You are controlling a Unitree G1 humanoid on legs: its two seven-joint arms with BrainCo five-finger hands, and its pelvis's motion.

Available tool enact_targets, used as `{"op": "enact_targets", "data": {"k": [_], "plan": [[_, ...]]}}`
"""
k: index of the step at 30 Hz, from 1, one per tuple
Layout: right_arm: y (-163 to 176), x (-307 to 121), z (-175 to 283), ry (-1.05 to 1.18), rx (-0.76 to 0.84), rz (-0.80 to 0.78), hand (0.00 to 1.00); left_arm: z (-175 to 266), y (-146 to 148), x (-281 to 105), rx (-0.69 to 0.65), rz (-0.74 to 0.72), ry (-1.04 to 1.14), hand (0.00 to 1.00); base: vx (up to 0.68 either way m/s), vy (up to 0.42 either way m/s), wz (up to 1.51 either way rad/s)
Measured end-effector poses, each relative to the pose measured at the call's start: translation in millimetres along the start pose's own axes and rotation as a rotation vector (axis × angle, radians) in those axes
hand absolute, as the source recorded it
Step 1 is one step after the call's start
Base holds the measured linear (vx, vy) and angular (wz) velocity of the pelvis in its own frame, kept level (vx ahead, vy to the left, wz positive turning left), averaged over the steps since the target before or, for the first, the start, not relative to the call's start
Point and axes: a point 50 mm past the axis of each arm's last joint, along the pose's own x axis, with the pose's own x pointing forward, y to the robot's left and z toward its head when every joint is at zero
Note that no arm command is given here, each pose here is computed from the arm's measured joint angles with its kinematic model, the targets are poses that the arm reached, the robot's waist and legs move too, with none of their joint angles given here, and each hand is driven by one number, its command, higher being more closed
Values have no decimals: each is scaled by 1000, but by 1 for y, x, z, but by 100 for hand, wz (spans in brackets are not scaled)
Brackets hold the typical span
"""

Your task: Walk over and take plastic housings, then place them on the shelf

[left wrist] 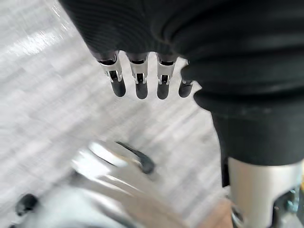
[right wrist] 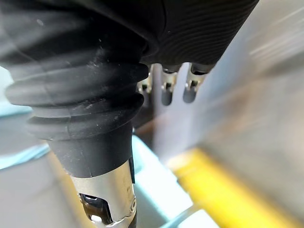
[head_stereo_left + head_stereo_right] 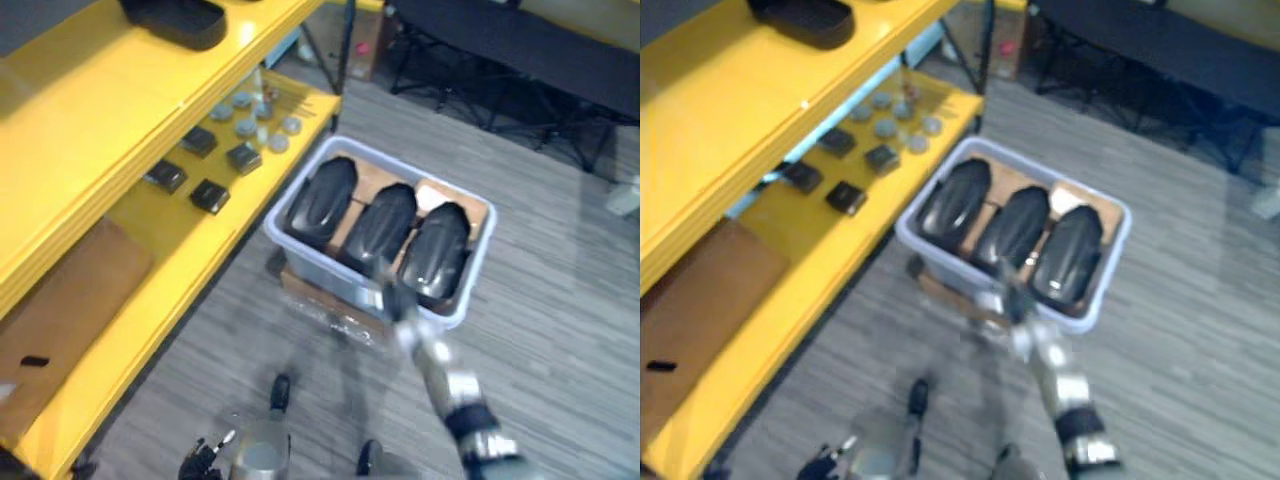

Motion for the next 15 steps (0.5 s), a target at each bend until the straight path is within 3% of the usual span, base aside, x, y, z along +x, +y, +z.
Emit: {"op": "enact_targets", "data": {"k": [2, 4, 8, 11, 15], "plan": [[3, 35, 67, -199, -60, 50, 0, -9, -2, -4, 21, -32, 21, 0, -28, 19, 21], [1, 36, 86, -255, -87, 42, 0, -15, 1, -7, 20, -38, 33, 0, 10, 15, 13], [-29, 7, 49, -132, -69, -96, 0, -12, 0, -7, 27, -49, 13, 0, -9, -2, -7], [-60, -35, 8, 20, -109, -304, 0, -13, 1, -8, 54, -44, 12, 0, -46, -1, -19], [-111, -63, 14, 30, -187, -691, 0, -15, 4, -9, 27, -36, -3, 0, -104, 8, -12]]}}
